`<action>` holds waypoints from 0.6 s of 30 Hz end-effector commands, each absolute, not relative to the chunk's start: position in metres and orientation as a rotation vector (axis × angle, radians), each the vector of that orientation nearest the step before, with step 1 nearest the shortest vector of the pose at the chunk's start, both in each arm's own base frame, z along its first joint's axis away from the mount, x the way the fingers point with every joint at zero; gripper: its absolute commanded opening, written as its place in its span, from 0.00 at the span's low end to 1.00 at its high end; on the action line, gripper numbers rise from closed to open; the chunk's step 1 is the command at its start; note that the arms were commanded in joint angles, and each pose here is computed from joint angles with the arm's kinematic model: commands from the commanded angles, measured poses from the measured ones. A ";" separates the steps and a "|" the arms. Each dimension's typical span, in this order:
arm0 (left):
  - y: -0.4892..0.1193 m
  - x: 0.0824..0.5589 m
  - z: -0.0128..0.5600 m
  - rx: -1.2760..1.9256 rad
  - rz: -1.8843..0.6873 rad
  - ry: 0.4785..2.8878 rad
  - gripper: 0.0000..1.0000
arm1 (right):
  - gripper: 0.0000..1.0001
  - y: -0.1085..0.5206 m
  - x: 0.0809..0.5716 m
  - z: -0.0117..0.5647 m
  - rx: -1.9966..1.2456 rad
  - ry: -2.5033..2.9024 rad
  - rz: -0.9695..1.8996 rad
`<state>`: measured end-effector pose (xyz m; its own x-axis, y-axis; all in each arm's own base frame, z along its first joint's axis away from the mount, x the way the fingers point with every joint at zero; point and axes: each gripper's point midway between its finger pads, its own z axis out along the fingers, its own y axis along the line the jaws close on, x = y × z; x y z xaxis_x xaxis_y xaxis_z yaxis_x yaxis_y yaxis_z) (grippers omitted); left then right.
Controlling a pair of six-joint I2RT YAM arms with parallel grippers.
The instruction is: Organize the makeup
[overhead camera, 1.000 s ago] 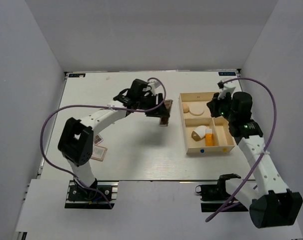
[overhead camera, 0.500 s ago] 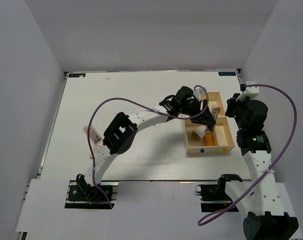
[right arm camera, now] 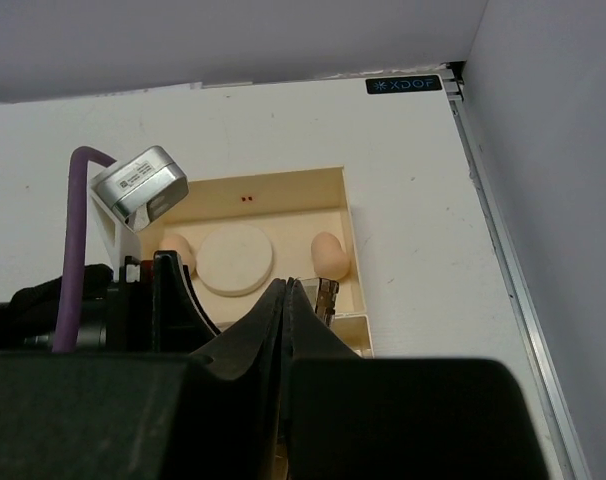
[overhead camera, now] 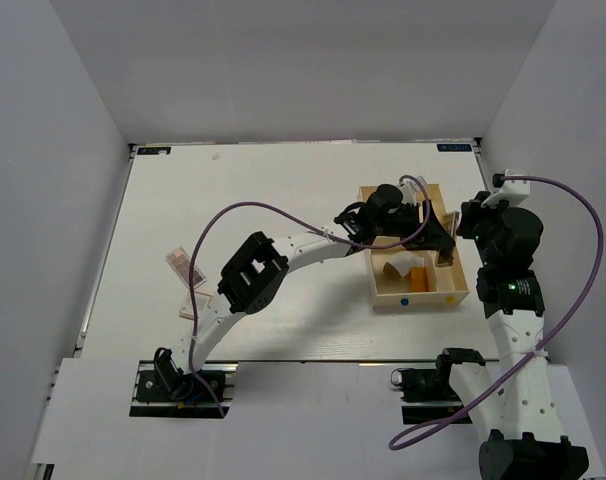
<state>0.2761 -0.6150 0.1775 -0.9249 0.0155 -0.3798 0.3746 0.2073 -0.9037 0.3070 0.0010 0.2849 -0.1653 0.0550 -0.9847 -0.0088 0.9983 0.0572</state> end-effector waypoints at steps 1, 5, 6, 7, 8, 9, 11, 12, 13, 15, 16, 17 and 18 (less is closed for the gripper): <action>-0.624 0.280 0.206 0.315 -1.762 2.110 0.31 | 0.00 0.000 0.306 0.299 0.053 1.680 0.068; -0.629 0.281 0.198 0.272 -1.743 2.131 0.31 | 0.00 0.004 0.305 0.299 0.043 1.679 0.096; -0.629 0.283 0.195 0.261 -1.733 2.140 0.31 | 0.00 0.004 0.304 0.300 0.043 1.676 0.098; -0.629 0.286 0.193 0.236 -1.714 2.145 0.31 | 0.00 0.005 0.305 0.299 0.044 1.676 0.104; -0.631 0.281 0.189 0.233 -1.703 2.165 0.31 | 0.00 0.005 0.305 0.298 0.045 1.681 0.104; -0.630 0.283 0.186 0.213 -1.687 2.178 0.31 | 0.00 0.004 0.305 0.299 0.047 1.678 0.107; -0.632 0.282 0.182 0.192 -1.663 2.191 0.32 | 0.00 0.004 0.305 0.299 0.049 1.678 0.108; -0.632 0.283 0.181 0.174 -1.656 2.196 0.32 | 0.00 0.005 0.305 0.297 0.048 1.682 0.114; -0.632 0.286 0.179 0.157 -1.644 2.199 0.32 | 0.00 0.006 0.305 0.297 0.047 1.682 0.115; -0.635 0.281 0.174 0.147 -1.640 2.210 0.33 | 0.00 0.005 0.305 0.297 0.049 1.682 0.117; -0.635 0.283 0.171 0.138 -1.627 2.218 0.33 | 0.00 0.006 0.304 0.296 0.048 1.685 0.118; -0.638 0.278 0.172 0.139 -1.630 2.221 0.33 | 0.00 0.006 0.304 0.297 0.046 1.682 0.117; -0.639 0.278 0.169 0.136 -1.630 2.227 0.33 | 0.00 0.006 0.304 0.297 0.046 1.682 0.119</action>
